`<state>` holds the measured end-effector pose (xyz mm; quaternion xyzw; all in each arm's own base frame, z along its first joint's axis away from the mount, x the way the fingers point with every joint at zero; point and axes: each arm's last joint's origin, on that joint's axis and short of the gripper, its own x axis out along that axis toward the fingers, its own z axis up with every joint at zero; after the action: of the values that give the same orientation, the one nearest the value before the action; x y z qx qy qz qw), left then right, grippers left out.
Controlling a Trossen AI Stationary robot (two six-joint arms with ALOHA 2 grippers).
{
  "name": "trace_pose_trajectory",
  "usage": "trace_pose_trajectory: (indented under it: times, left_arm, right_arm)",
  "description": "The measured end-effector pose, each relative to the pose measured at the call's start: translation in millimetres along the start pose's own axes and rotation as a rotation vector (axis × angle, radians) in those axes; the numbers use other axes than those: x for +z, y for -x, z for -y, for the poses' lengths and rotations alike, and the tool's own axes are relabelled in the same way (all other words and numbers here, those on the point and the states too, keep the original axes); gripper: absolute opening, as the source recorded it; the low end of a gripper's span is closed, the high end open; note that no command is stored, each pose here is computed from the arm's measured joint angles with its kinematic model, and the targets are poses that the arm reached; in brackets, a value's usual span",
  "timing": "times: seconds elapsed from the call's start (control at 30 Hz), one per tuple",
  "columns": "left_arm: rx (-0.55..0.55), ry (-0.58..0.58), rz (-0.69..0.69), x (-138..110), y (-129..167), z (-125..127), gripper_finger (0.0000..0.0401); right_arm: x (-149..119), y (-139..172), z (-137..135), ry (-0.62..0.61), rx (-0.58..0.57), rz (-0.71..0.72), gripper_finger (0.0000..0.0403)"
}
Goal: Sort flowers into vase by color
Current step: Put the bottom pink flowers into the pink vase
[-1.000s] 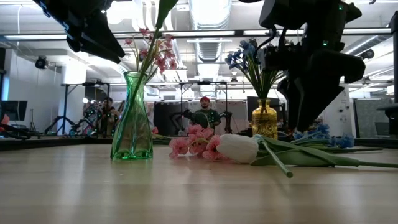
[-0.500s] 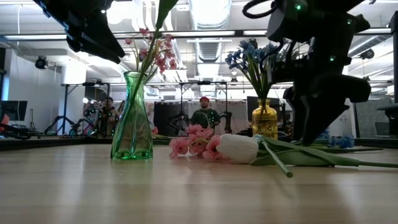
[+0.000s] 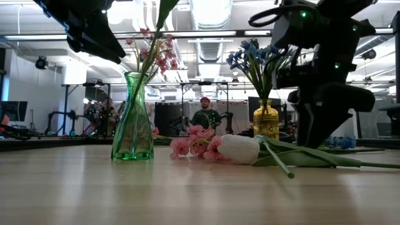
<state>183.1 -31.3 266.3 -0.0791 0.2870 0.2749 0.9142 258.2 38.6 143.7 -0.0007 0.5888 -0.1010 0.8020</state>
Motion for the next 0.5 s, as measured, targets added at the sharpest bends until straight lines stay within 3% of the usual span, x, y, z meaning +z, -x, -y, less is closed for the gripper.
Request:
trace_pose_trajectory:
  times: [0.5]
  left_arm:
    - [0.0,0.0,0.0,0.0,0.0,0.0,0.0211]
  right_arm:
    - [4.3,-6.0,-2.1,-0.008,0.016,0.059,0.0227]
